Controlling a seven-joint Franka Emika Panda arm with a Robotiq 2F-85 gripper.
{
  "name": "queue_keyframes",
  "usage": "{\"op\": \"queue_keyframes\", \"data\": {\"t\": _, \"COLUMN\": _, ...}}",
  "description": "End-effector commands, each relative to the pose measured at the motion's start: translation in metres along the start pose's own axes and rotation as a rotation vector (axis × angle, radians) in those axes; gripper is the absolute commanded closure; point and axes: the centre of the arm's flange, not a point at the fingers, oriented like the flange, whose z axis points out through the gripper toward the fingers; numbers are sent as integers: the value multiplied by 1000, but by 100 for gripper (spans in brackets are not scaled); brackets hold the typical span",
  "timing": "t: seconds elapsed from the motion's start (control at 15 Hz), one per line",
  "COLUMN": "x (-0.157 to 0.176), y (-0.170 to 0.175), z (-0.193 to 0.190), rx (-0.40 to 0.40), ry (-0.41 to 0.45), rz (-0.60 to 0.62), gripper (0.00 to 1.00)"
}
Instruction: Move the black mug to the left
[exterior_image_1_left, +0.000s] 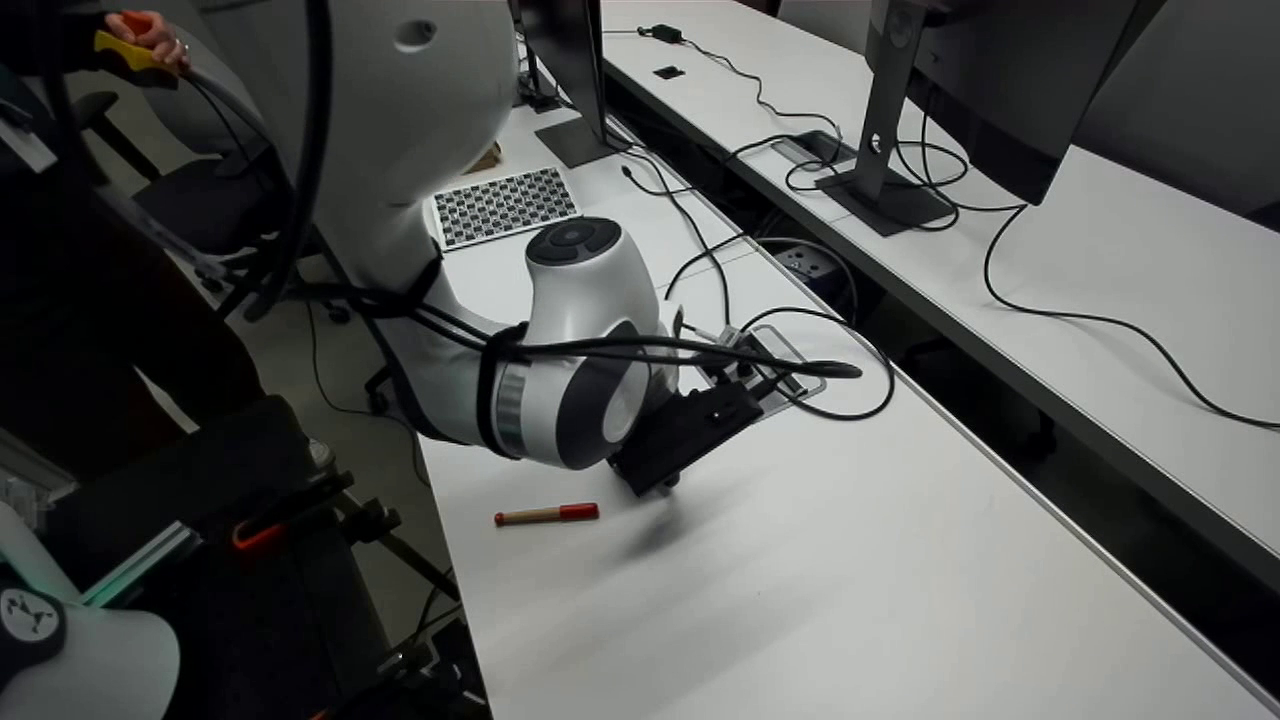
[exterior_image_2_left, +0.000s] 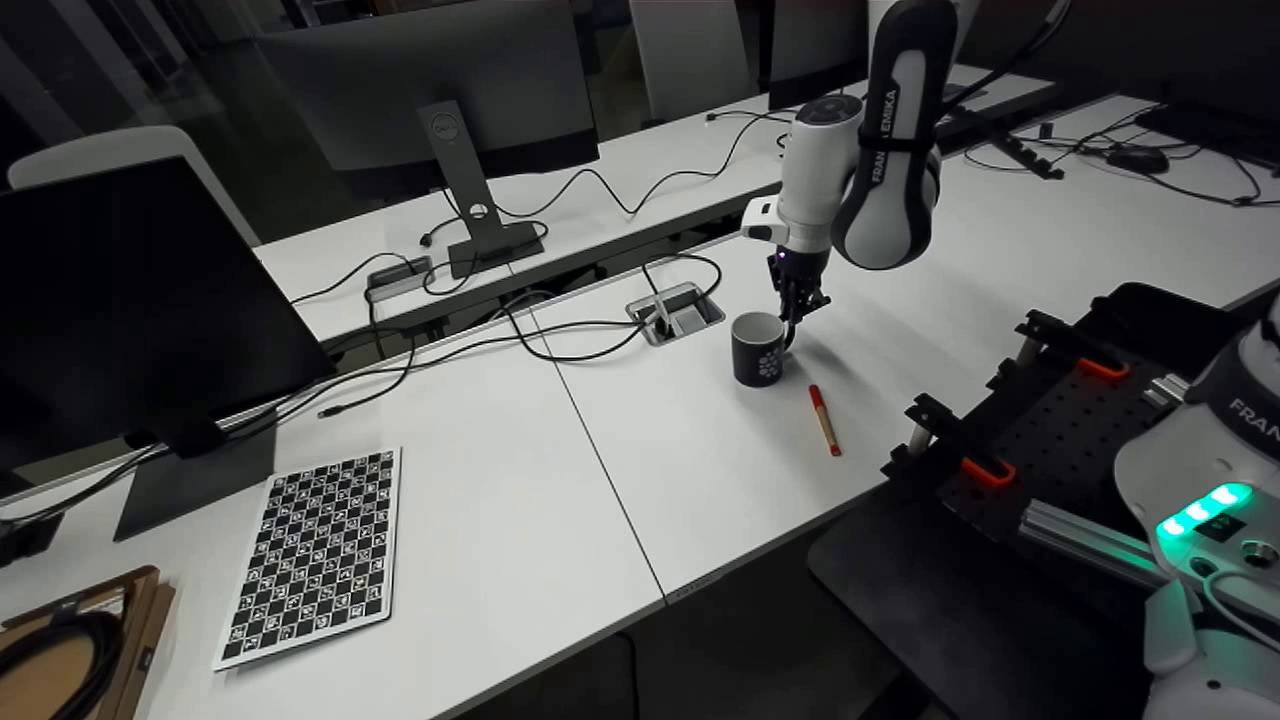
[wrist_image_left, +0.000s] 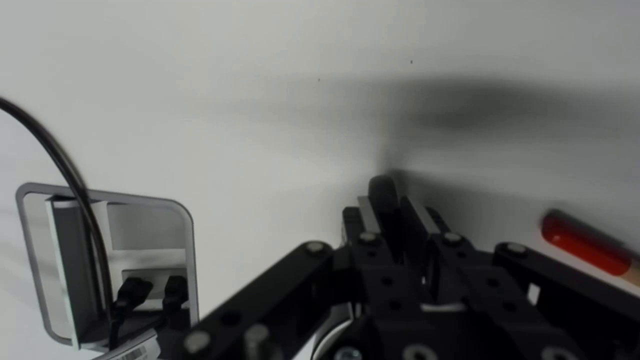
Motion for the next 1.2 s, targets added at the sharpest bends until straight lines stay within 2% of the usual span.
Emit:
{"op": "queue_keyframes", "data": {"t": 0.0, "x": 14, "y": 18, "z": -13, "rx": -23, "ry": 70, "rz": 20, "gripper": 96}}
{"op": "queue_keyframes", "data": {"t": 0.6, "x": 67, "y": 36, "z": -22, "rx": -39, "ry": 147, "rz": -36, "gripper": 96}}
{"op": "queue_keyframes", "data": {"t": 1.13, "x": 114, "y": 35, "z": -18, "rx": 19, "ry": 166, "rz": -131, "gripper": 96}}
